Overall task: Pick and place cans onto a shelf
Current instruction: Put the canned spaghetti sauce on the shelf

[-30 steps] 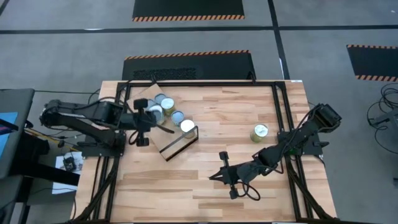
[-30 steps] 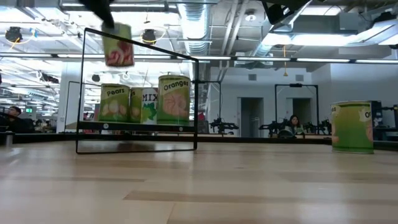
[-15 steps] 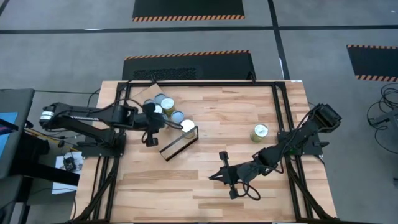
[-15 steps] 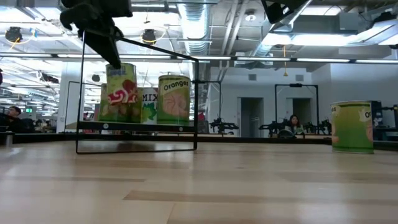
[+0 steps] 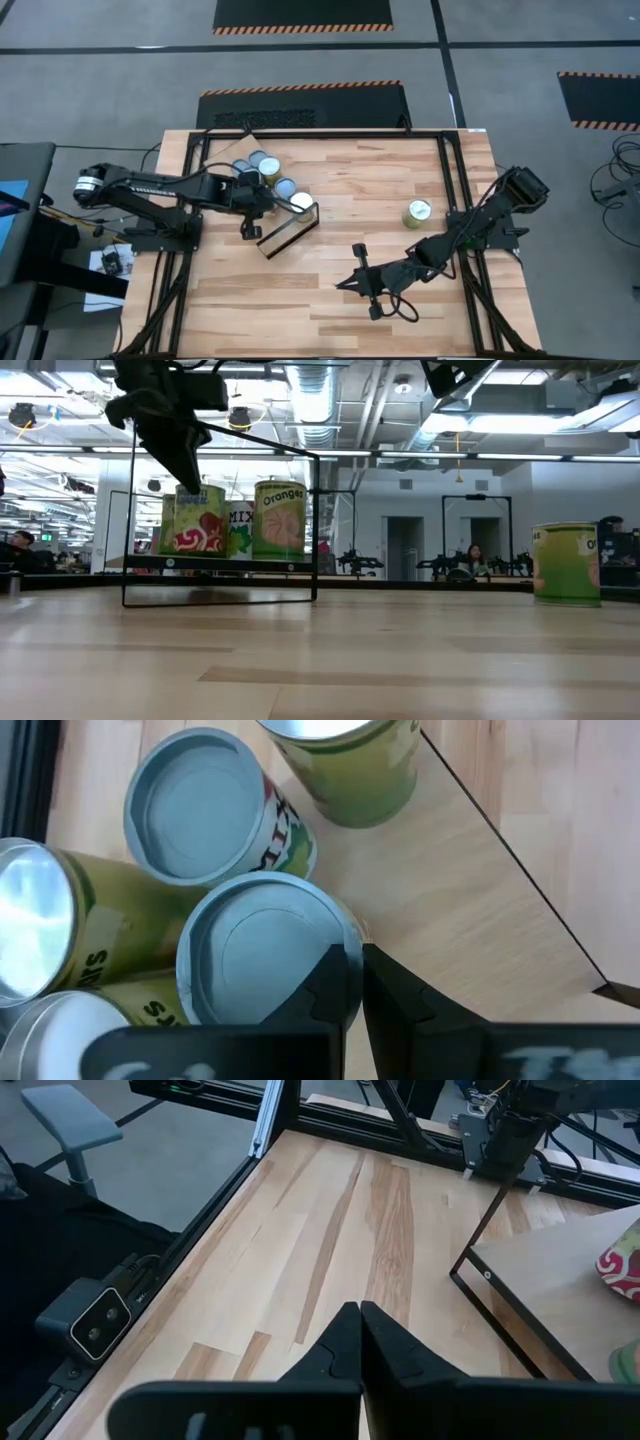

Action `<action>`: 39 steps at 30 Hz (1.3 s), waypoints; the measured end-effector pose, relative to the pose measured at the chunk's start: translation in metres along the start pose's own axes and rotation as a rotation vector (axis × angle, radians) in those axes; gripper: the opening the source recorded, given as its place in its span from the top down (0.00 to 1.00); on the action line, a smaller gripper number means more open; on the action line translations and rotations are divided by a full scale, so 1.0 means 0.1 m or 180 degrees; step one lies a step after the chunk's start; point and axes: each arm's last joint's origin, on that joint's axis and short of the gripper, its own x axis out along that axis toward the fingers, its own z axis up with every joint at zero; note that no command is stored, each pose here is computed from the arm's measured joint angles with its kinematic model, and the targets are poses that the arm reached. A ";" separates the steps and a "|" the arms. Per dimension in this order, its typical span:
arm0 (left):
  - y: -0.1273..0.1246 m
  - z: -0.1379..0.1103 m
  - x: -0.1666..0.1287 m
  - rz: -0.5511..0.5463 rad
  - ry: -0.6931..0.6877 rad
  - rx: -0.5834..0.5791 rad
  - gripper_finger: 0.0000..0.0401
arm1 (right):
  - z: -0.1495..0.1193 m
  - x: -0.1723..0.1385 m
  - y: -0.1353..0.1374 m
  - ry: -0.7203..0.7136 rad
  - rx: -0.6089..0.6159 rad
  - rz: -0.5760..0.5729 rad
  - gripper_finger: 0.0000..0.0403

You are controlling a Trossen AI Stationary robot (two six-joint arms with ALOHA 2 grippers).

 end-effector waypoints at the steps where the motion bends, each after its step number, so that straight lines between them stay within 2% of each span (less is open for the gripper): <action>1: 0.00 0.00 0.01 0.0001 0.0005 0.0002 0.98 | 0.00 0.00 0.00 0.0000 0.0001 0.0000 0.97; 39: 0.05 -0.01 0.08 -0.0029 0.0014 -0.0070 0.98 | 0.00 -0.02 0.05 -0.0004 0.0004 0.0046 0.97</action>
